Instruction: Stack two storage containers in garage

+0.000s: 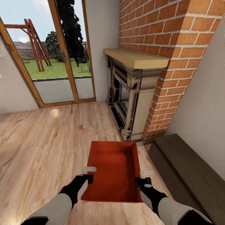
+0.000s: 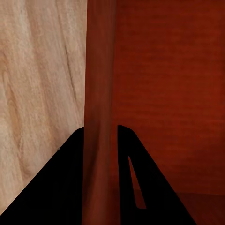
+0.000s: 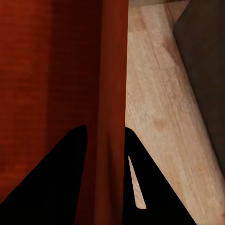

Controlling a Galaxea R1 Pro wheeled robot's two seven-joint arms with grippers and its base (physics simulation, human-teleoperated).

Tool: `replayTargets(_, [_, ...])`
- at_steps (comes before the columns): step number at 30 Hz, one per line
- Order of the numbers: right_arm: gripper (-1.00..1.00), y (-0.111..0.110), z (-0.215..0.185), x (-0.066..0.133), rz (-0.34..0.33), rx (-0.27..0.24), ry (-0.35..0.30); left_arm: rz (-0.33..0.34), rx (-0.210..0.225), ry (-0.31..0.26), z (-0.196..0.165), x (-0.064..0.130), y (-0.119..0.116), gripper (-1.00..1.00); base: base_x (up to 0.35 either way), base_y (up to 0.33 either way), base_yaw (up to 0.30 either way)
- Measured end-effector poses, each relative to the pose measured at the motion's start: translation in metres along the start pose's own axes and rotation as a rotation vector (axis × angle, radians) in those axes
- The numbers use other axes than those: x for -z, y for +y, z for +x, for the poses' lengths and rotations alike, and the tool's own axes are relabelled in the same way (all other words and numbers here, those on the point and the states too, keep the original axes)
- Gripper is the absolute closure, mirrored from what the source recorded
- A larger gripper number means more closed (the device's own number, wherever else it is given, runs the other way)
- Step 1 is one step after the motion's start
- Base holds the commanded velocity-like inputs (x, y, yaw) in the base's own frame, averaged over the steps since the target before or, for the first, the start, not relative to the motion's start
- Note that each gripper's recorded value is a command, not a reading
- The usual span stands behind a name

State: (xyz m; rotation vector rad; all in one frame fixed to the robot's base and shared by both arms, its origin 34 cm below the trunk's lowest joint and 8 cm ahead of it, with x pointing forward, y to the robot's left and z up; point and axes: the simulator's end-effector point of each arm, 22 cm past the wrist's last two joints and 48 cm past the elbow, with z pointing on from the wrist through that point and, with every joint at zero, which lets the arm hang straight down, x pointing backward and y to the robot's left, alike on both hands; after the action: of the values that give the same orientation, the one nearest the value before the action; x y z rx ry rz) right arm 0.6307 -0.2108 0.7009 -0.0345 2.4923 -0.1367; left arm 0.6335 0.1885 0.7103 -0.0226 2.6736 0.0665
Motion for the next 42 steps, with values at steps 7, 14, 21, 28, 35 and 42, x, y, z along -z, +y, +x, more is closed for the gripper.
replayTargets(7, [1.0,-0.001,-0.006,0.003,0.001,-0.001,-0.012,0.0,0.001,-0.012,-0.006,0.004,0.0,1.0,0.0,0.0,0.0])
replayTargets(14, [1.0,-0.001,-0.012,0.005,0.001,-0.002,-0.022,0.0,0.001,-0.022,-0.01,0.007,0.0,1.0,0.0,0.0,0.0])
replayTargets(21, [1.0,-0.002,-0.018,0.008,0.002,-0.003,-0.033,0.0,0.002,-0.033,-0.016,0.011,0.001,1.0,0.0,0.0,0.0])
replayTargets(28, [1.0,-0.002,-0.023,0.011,0.002,-0.004,-0.044,0.0,0.002,-0.044,-0.021,0.015,0.001,1.0,0.0,0.0,0.0])
replayTargets(35, [1.0,-0.003,-0.03,0.014,0.004,-0.006,-0.061,0.001,0.004,-0.061,-0.027,0.019,0.001,1.0,0.0,0.0,0.0])
replayTargets(42, [1.0,-0.005,-0.04,0.017,0.009,-0.009,-0.092,0.002,0.006,-0.092,-0.036,0.023,0.0,1.0,0.0,0.0,0.0])
